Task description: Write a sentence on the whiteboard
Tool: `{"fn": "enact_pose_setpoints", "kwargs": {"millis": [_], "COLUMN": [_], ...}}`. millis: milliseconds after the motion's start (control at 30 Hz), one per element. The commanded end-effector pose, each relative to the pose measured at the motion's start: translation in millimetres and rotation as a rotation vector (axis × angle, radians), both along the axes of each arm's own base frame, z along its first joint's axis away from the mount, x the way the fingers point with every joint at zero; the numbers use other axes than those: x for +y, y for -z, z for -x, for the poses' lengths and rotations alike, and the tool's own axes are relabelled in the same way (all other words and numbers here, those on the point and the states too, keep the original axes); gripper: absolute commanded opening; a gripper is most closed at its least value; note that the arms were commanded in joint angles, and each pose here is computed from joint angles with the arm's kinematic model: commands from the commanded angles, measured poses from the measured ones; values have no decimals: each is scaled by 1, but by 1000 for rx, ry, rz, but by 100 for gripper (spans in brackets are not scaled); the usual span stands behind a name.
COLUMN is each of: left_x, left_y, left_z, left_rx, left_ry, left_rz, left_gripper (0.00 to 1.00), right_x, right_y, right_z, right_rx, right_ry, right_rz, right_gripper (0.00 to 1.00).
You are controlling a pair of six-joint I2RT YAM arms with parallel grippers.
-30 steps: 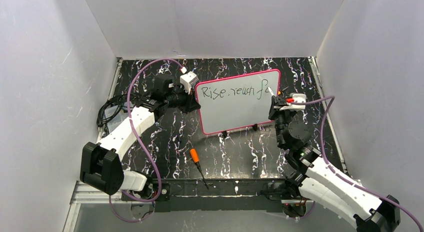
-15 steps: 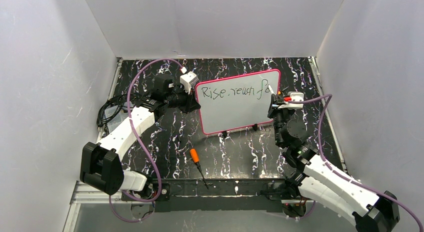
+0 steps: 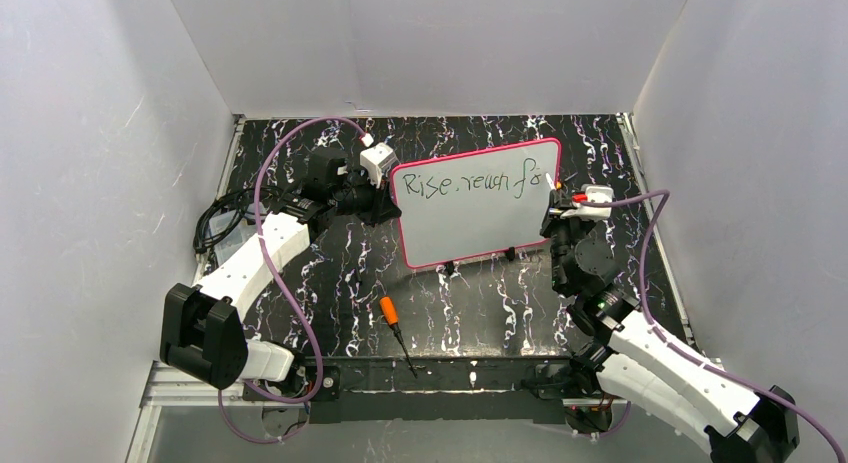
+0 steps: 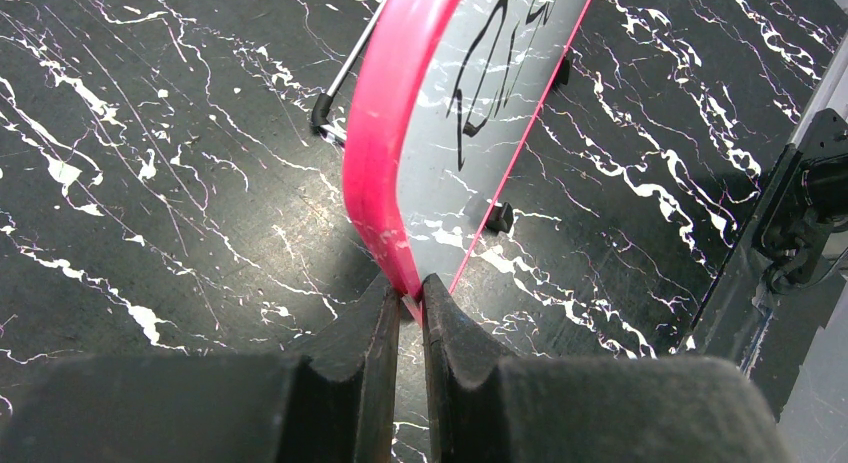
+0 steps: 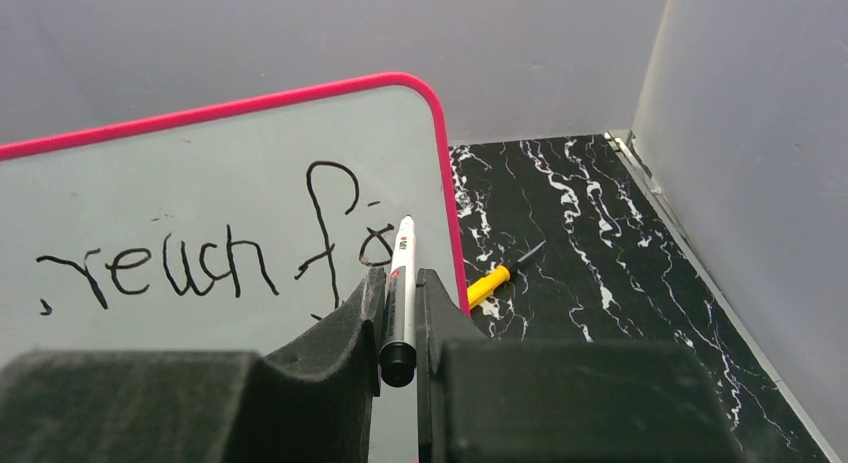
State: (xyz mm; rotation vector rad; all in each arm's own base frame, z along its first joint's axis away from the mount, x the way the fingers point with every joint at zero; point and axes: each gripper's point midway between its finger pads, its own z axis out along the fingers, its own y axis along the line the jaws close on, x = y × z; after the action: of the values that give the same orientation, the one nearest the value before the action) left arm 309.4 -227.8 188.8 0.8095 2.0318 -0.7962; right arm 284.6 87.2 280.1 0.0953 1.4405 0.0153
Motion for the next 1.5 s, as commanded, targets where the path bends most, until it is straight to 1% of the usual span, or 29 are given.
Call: {"fn": "enact_pose_setpoints", "kwargs": {"millis": [0, 233, 600, 900, 1100, 1467], "left_x": [1, 1, 0, 0, 0, 0], "left_y": [-5, -7, -7, -8, -9, -8], "left_z": [4, 4, 4, 4, 5, 5], "left_rx": [-17, -22, -21, -23, -24, -23], "left_ry": [11, 11, 11, 12, 12, 14], "left_rz": [-6, -3, -2, 0, 1, 0], "left_gripper": [0, 0, 0, 0, 0, 0], "right_x": [-5, -6, 5, 12, 7, -4], "right_y": [5, 8, -29, -39, -36, -18], "right_z": [2, 3, 8, 1, -3, -11], "right_rx": [10, 19, -77, -107, -103, -56], "right_ry": [20, 19, -71, -83, -52, -8], "right_rz": [-28, -29, -110, -118, -75, -66], "right_gripper": [1, 1, 1, 1, 1, 1]}}
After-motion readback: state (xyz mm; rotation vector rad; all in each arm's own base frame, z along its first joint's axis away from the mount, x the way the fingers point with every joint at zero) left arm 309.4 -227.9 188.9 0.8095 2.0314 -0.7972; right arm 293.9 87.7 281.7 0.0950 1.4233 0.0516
